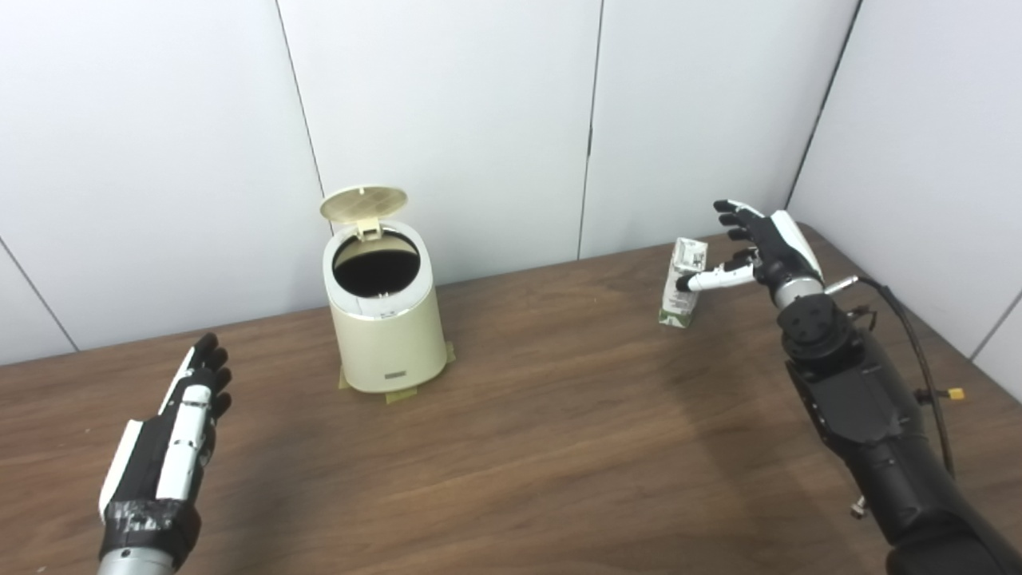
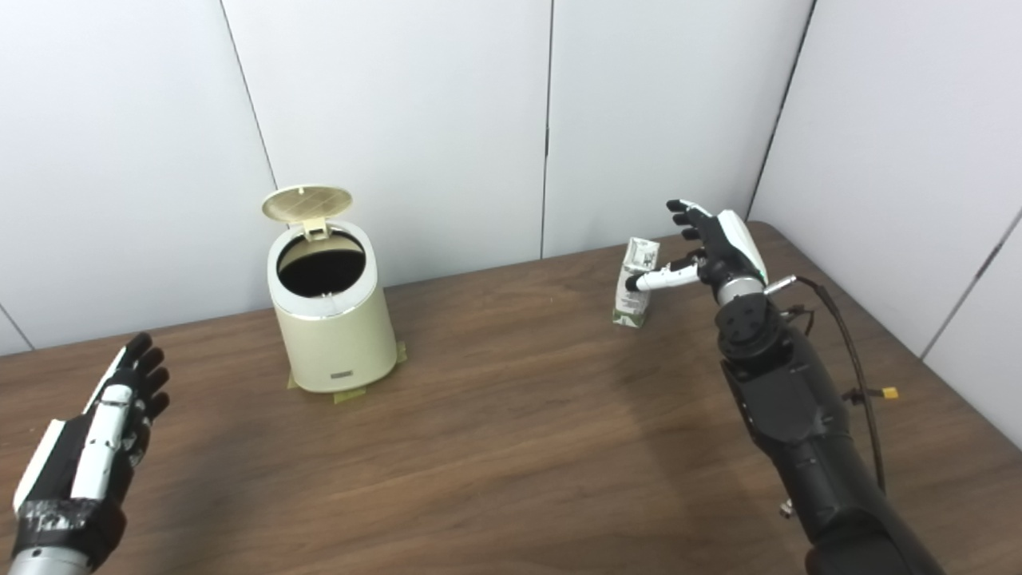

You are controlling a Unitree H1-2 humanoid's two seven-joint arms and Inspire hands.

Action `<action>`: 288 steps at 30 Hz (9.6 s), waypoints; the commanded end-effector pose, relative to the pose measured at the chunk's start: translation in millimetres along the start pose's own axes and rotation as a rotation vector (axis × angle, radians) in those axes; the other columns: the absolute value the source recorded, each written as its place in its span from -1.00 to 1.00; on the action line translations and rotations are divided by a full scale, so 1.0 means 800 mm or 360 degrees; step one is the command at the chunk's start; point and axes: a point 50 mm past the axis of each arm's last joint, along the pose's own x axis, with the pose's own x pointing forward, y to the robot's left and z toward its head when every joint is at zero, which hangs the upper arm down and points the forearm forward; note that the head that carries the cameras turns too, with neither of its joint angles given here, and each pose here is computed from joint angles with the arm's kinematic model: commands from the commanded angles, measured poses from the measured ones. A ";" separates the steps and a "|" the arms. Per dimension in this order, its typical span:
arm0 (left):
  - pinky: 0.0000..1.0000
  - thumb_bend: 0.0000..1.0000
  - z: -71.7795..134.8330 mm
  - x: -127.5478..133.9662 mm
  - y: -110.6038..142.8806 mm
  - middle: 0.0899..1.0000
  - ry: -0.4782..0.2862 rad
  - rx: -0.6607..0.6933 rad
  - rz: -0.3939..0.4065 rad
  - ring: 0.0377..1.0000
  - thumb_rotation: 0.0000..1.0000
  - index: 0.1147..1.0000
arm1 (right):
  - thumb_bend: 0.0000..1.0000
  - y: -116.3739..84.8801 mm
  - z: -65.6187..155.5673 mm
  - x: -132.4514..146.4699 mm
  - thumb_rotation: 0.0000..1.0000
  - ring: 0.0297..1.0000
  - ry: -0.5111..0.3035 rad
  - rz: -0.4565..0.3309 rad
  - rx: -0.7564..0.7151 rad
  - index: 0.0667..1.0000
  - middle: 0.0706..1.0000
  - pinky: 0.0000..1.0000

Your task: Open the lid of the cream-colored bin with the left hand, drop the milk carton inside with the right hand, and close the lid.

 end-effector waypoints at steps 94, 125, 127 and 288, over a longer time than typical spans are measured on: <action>0.88 -0.13 -0.053 -0.034 -0.024 0.85 0.0028 -0.0167 0.0203 0.86 0.60 0.85 | 0.03 0.104 0.297 -0.114 -1.00 -0.30 -0.1170 -0.0137 0.0593 0.01 -0.10 -0.40; 0.91 -0.12 -0.065 -0.033 -0.055 0.84 0.0031 -0.0191 0.0158 0.86 0.60 0.87 | 0.03 0.213 0.358 -0.095 -1.00 -0.27 -0.1243 0.0079 0.0691 -0.02 -0.09 -0.37; 0.91 -0.15 -0.066 -0.033 -0.056 0.84 0.0031 -0.0186 0.0149 0.86 0.60 0.87 | 0.03 0.215 0.360 -0.095 -1.00 -0.27 -0.1243 0.0068 0.0698 -0.03 -0.09 -0.37; 0.86 -0.04 0.153 0.263 -0.010 0.80 -0.0288 0.0361 -0.0386 0.85 1.00 0.83 | 0.07 0.223 0.037 -0.262 0.91 0.72 -0.0258 0.0680 0.1501 0.79 0.75 0.56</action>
